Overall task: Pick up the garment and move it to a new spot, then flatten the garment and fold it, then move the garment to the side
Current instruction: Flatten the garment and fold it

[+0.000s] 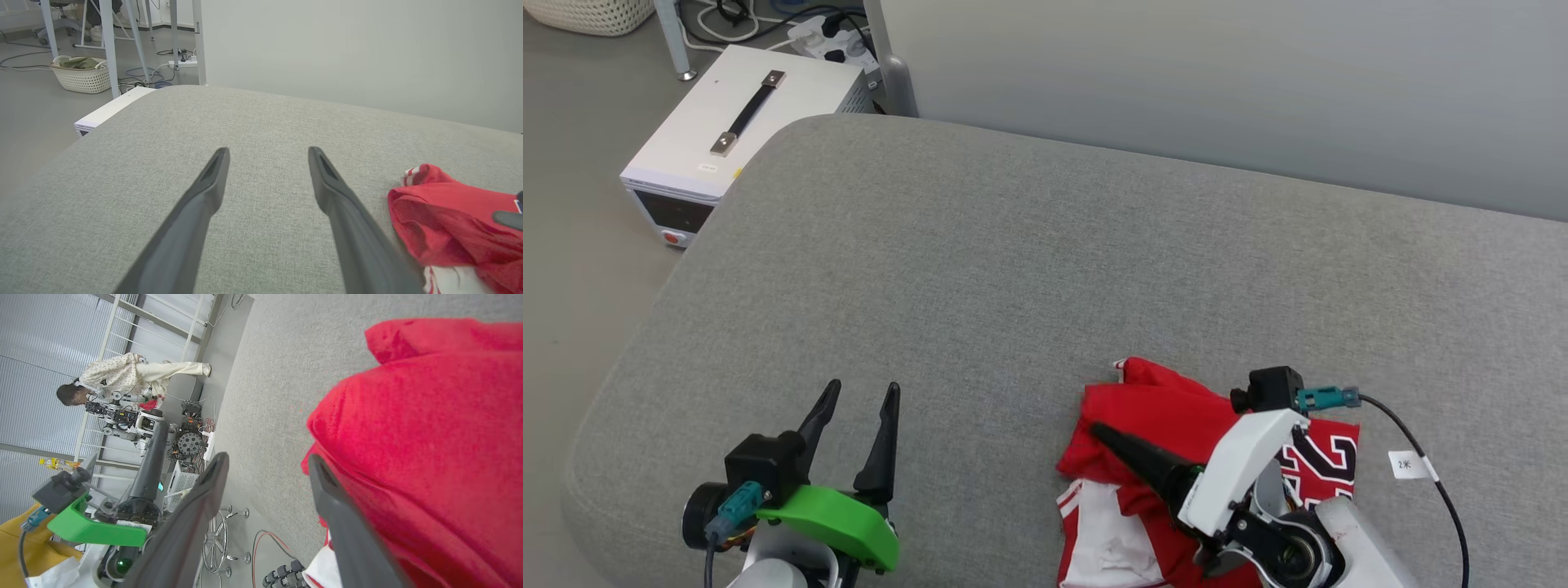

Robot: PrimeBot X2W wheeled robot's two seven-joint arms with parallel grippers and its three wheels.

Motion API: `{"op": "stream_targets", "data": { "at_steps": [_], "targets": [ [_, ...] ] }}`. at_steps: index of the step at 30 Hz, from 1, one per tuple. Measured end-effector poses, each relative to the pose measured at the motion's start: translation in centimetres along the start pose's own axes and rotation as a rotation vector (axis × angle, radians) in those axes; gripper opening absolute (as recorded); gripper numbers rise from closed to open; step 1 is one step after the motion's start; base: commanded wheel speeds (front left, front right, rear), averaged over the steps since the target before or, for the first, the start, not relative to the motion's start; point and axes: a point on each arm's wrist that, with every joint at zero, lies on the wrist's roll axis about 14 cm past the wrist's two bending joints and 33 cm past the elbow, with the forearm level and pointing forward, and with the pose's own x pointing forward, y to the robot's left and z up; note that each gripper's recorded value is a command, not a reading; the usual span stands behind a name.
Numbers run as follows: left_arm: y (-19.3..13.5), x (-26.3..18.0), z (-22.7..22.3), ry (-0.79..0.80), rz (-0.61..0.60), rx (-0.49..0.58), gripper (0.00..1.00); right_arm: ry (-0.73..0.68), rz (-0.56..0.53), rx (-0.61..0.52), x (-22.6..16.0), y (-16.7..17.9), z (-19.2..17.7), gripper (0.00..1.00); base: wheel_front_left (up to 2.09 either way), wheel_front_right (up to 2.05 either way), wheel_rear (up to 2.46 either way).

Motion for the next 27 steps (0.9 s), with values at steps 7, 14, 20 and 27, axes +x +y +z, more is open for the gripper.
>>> {"op": "stream_targets", "data": {
  "at_steps": [7,14,20,27],
  "targets": [
    [-1.5,0.9,0.8,-0.029,-0.048,-0.005,1.00,-0.144,-0.031,-0.152,-1.6,0.7,5.3,1.00,0.00,0.00,0.00],
    [-3.1,2.0,1.7,-0.059,-0.092,-0.024,1.00,-0.338,-0.200,-0.522,-7.4,-0.4,13.1,1.00,0.00,0.00,0.00],
    [-4.4,3.0,2.2,-0.076,-0.126,-0.042,1.00,-0.510,-0.336,-0.813,-13.1,-1.2,17.9,1.00,0.00,0.00,0.00],
    [-5.8,3.6,2.4,-0.085,-0.163,-0.056,1.00,-0.638,-0.440,-0.903,-17.9,-3.2,18.8,1.00,0.00,0.00,0.00]
  ]
}}
